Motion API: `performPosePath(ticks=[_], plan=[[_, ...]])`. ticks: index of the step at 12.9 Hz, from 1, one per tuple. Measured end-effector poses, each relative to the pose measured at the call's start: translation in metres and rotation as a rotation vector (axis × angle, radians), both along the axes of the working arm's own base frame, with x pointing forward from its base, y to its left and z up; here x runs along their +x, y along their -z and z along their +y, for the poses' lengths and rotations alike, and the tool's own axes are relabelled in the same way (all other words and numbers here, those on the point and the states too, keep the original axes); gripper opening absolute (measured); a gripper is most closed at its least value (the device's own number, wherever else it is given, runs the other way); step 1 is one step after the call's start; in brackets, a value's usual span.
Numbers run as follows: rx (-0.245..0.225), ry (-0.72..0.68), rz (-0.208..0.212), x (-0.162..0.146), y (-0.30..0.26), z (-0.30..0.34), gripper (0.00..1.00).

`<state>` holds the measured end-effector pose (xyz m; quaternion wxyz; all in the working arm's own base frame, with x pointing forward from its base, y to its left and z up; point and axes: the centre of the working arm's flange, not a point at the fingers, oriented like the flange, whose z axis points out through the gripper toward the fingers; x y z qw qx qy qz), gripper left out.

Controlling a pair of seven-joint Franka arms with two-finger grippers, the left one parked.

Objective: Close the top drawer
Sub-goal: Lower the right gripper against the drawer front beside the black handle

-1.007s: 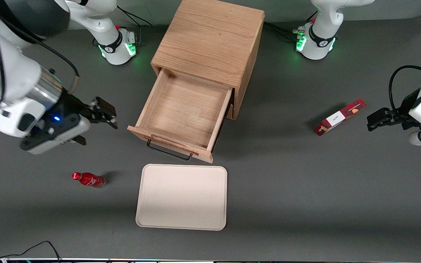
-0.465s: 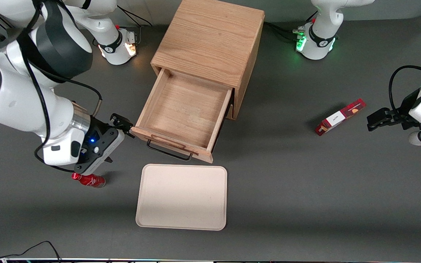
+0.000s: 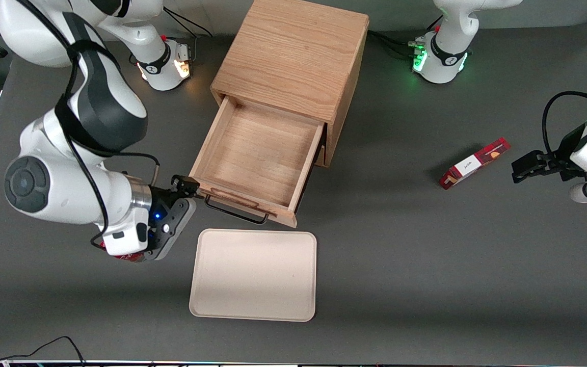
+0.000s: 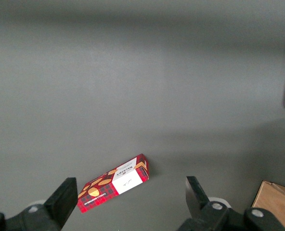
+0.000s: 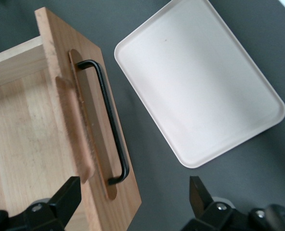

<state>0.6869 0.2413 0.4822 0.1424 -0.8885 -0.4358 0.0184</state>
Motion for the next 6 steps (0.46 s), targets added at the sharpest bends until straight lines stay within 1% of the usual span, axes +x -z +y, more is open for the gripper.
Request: performPosePath(ticks=[3, 6], plan=[[0.008, 0.002, 0.047, 0.011, 0.037, 0.001, 1.00], [0.007, 0.002, 0.084, 0.013, 0.064, 0.009, 1.00]])
